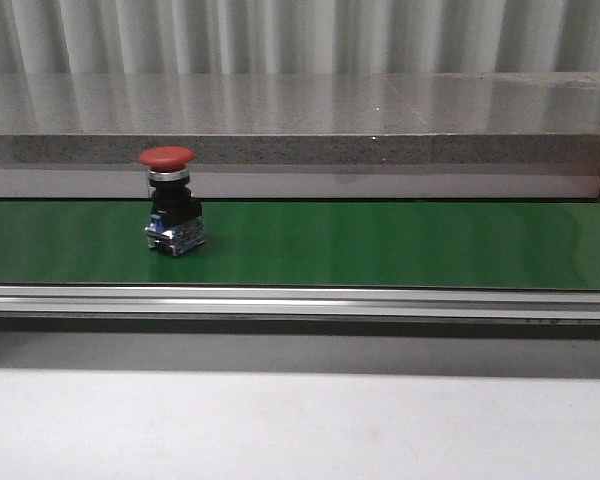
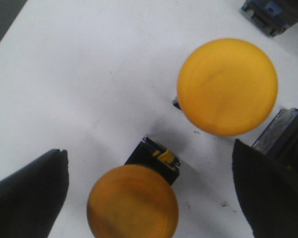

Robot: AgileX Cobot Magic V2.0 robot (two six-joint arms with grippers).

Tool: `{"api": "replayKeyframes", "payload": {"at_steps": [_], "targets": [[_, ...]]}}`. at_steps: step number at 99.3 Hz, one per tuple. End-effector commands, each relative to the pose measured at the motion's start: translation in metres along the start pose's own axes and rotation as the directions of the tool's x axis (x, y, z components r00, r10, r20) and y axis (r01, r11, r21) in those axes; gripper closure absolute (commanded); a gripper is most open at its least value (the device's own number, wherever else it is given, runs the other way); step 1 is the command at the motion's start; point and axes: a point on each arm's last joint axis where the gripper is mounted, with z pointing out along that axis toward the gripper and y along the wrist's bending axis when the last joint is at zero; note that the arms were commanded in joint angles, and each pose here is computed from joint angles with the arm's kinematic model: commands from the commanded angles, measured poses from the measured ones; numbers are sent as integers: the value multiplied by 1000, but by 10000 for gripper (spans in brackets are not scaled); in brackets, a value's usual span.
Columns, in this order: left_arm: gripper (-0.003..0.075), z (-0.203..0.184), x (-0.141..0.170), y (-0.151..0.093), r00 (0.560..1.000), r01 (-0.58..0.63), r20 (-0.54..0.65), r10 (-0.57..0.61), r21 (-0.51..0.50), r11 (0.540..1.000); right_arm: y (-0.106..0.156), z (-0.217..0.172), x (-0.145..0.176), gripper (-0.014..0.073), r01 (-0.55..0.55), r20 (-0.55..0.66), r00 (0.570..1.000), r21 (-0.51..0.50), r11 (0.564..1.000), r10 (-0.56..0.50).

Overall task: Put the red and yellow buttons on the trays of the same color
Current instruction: 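Move the left gripper over a yellow push-button on the table, then close the left gripper around the yellow push-button's base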

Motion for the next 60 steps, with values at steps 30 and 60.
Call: {"api": "replayKeyframes", "payload": {"at_steps": [30,60], "targets": [[492,-13,-11,1,997,37,70,-37,5,999,0,-3,-14,719,14,120,993,-1,1000,-14],[739,-58,-15,9,994,73,77,-71,-24,997,0,-3,-14,719,14,120,993,-1,1000,-14]]}}
